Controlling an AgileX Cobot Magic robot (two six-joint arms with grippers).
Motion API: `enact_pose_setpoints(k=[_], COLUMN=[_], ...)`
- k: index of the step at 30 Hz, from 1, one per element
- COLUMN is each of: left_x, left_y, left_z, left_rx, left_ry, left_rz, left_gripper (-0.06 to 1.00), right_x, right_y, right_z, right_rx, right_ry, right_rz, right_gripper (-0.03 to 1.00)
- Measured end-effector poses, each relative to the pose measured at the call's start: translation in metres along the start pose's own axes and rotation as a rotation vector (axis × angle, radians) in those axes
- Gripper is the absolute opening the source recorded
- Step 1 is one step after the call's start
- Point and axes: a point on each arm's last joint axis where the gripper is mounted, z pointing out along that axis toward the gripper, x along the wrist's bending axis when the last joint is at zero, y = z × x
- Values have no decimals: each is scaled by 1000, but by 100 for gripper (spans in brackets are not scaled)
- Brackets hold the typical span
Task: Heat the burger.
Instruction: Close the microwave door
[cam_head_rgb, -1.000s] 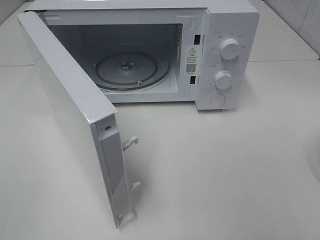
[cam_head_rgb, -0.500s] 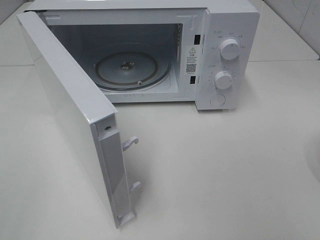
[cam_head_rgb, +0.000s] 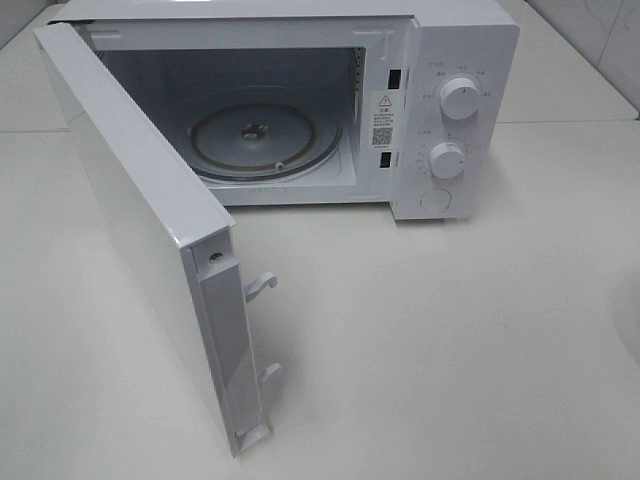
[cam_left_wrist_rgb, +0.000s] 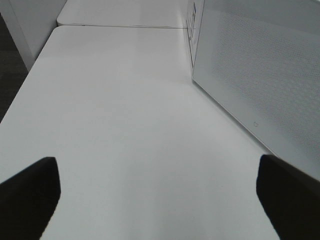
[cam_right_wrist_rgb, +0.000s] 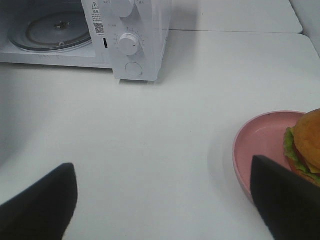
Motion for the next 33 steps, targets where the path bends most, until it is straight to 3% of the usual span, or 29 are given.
enact_pose_setpoints(k=[1,6,13,23,33], left_x=[0,0,0,0,0], left_y=[0,0,0,0,0], left_z=[0,0,0,0,0], left_rx=[0,0,0,0,0], left_ry=[0,0,0,0,0], left_rz=[0,0,0,0,0], left_gripper=[99,99,99,99,99], right_x=[0,-1,-2,-2,-2], right_y=[0,0,0,0,0], right_z=[0,0,0,0,0], right_rx=[0,0,0,2,3], right_ry=[-5,-13,-36,-167,-170], right_rz=[-3,-3,14,69,64], right_gripper=[96,99,99,99,99])
